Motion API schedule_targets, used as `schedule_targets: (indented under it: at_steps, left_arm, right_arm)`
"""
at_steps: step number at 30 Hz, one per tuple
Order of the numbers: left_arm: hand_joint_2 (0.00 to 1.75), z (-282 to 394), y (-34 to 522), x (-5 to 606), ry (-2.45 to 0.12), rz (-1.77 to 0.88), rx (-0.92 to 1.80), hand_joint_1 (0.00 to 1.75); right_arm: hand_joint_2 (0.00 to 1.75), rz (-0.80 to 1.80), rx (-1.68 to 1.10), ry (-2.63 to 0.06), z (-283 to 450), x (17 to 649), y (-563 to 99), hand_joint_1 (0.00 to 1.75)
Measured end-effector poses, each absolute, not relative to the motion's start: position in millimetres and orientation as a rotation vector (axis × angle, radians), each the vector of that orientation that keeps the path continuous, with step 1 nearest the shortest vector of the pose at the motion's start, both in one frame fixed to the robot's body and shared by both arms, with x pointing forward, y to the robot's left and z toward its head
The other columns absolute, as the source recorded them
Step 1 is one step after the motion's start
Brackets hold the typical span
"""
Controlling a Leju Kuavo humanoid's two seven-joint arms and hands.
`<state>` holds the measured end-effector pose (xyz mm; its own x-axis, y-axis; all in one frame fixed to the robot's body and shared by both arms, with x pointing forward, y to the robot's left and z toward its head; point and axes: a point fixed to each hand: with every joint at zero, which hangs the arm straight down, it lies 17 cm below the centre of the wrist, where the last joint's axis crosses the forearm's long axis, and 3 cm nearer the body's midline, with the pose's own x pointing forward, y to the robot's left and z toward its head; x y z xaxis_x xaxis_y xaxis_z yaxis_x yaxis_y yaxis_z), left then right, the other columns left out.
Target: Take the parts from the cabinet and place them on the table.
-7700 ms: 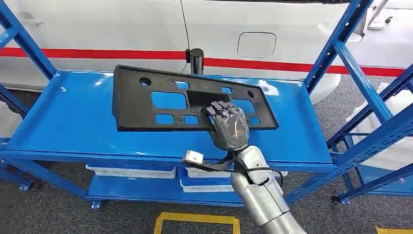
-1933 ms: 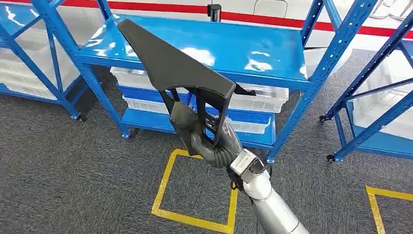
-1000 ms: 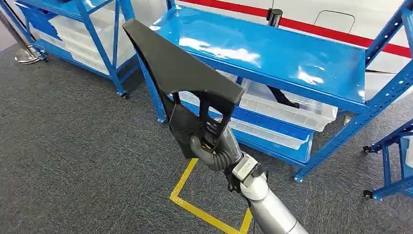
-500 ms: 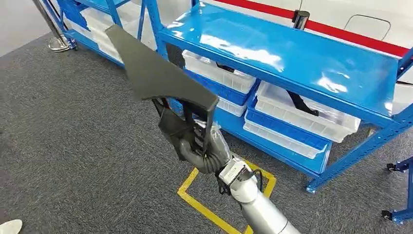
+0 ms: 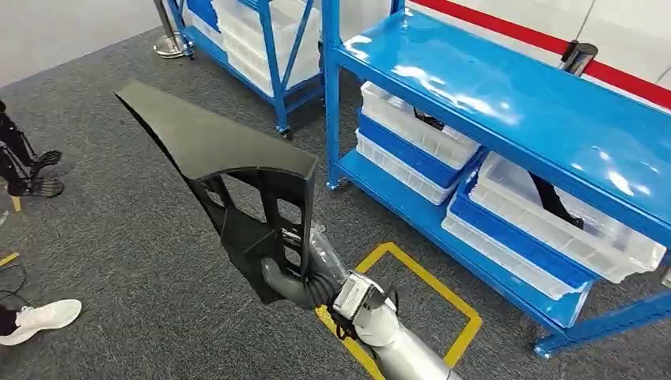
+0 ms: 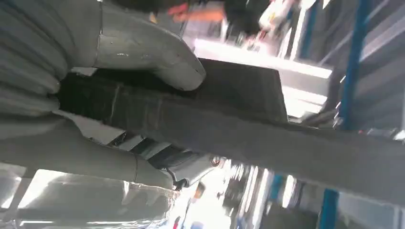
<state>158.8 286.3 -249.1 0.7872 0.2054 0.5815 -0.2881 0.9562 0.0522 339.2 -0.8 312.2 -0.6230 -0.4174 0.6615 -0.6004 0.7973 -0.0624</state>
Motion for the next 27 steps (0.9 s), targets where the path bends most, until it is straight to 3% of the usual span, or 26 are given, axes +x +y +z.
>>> schedule_targets:
  at_steps: [11,27]
  left_arm:
    - [1.75,-243,249,162,-0.665,0.110,0.030,0.00]
    - [1.75,-241,264,170,-0.682,0.119,0.051,0.00]
  right_arm:
    - [1.75,0.315,0.509,-2.425,335,339,-79,1.75]
    - [1.75,0.307,0.549,-2.474,338,330,-88,1.75]
